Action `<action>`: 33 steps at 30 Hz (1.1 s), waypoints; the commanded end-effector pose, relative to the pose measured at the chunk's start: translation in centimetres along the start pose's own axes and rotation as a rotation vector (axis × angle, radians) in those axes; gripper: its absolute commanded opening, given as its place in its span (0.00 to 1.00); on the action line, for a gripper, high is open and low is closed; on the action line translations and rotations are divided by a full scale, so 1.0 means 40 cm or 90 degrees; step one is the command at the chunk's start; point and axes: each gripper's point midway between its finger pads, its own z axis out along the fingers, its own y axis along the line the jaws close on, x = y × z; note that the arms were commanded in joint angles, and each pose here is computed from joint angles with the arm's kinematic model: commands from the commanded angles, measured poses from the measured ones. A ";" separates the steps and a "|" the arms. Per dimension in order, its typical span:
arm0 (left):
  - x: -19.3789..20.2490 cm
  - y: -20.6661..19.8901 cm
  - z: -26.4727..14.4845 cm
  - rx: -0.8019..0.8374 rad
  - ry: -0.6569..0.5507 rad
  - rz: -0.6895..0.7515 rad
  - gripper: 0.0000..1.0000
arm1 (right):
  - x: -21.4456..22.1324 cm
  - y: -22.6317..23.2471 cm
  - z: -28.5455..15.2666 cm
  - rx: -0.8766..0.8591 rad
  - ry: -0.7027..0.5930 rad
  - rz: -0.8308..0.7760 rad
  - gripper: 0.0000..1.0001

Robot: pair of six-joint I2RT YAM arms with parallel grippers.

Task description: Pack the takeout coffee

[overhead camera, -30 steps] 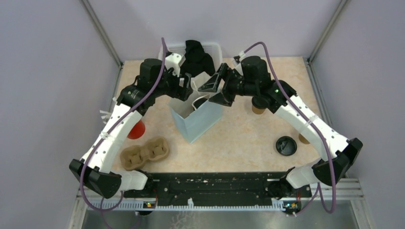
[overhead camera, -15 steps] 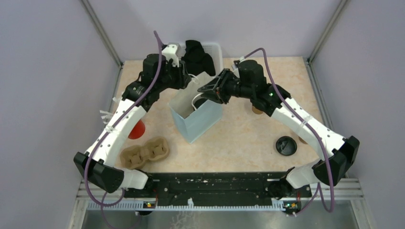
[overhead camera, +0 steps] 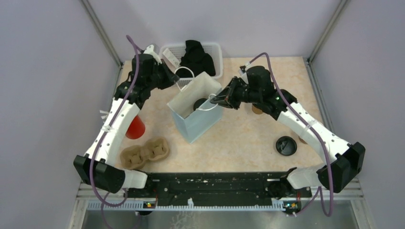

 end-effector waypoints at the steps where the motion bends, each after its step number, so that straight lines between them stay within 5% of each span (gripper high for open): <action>1: 0.047 0.028 -0.009 0.029 0.067 -0.117 0.11 | 0.006 -0.024 -0.027 -0.038 0.063 -0.144 0.02; 19: 0.210 -0.032 -0.069 0.144 0.253 -0.369 0.00 | -0.156 -0.148 -0.041 0.027 0.133 -0.324 0.00; 33: 0.381 -0.062 -0.126 0.106 0.332 -0.429 0.00 | -0.299 -0.180 0.044 0.115 0.107 -0.399 0.00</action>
